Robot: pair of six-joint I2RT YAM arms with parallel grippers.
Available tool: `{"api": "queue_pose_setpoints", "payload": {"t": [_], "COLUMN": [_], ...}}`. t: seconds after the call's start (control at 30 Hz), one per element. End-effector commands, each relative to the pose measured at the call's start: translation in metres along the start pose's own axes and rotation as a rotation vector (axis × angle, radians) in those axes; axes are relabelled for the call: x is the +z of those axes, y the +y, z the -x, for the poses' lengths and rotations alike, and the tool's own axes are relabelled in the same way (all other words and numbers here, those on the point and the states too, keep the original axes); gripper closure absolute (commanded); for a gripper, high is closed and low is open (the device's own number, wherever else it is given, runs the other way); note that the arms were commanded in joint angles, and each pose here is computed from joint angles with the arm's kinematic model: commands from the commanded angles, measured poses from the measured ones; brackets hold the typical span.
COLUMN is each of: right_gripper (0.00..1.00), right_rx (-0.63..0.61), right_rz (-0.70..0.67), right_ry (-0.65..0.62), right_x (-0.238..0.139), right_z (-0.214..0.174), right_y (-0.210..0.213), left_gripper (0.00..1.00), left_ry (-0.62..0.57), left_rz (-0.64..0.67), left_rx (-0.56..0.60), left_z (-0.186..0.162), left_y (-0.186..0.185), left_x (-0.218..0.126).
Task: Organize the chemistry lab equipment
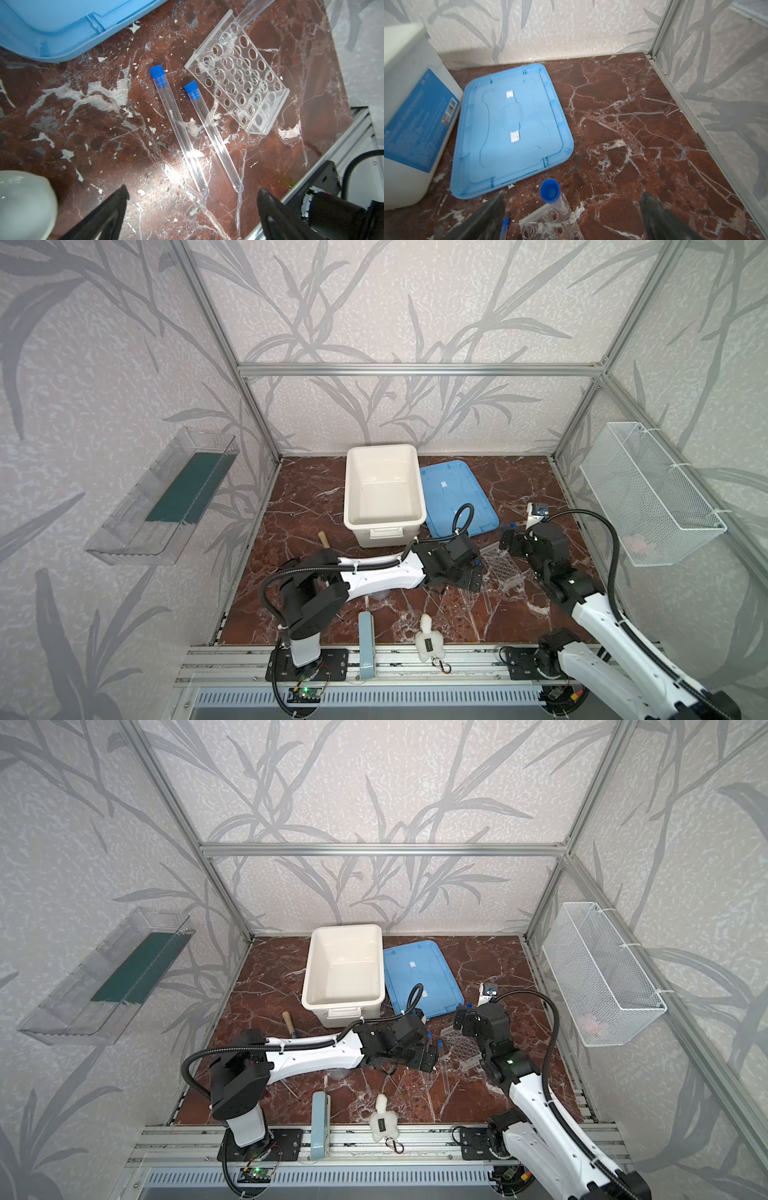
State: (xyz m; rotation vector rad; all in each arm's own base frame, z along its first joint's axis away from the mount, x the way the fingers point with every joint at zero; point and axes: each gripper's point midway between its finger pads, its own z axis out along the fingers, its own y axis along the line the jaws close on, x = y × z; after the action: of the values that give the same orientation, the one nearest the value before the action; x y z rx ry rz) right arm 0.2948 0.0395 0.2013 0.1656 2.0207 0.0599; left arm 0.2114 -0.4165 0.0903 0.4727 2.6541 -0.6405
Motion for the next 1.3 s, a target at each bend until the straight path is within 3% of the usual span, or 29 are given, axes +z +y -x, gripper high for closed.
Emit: {"api": "queue_pose_setpoints", "payload": {"t": [0.0,0.2,0.43,0.57,0.67,0.9,1.03,1.27], "right_gripper": [0.01,0.01,0.01,0.01,0.0,0.0,0.0,0.01], "right_rx": [0.049,0.145,0.216,0.245,0.247,0.247,0.241,0.237], "right_rz": [-0.007,0.106,0.182,0.193,0.199,0.2,0.204,0.194], "right_ry": [0.14,0.365,0.455,0.471,0.452,0.398,0.406,0.387], "right_x": [-0.026,-0.061,-0.082,-0.087,-0.09,-0.099,-0.096,-0.096], "right_z": [-0.017,-0.05,-0.075,-0.085,-0.086,-0.077,-0.077,-0.074], "right_y": [-0.007,0.008,0.016,0.016,0.014,0.009,0.011,0.009], "left_gripper": [0.09,0.24,0.29,0.37,0.38,0.55,0.56,0.54], "left_ry": [0.083,0.167,0.236,0.261,0.243,0.281,0.284,0.257], "left_rz": [0.056,0.066,0.069,0.119,0.08,0.206,0.247,0.173], "left_rx": [0.022,0.04,0.097,0.131,0.138,0.17,0.2,0.144], "left_z": [-0.011,-0.025,-0.034,-0.036,-0.035,-0.038,-0.041,-0.036], "left_y": [0.008,0.008,0.006,0.009,0.003,0.019,0.023,0.007], "left_x": [0.002,0.017,0.028,0.033,0.038,0.049,0.05,0.046]}}
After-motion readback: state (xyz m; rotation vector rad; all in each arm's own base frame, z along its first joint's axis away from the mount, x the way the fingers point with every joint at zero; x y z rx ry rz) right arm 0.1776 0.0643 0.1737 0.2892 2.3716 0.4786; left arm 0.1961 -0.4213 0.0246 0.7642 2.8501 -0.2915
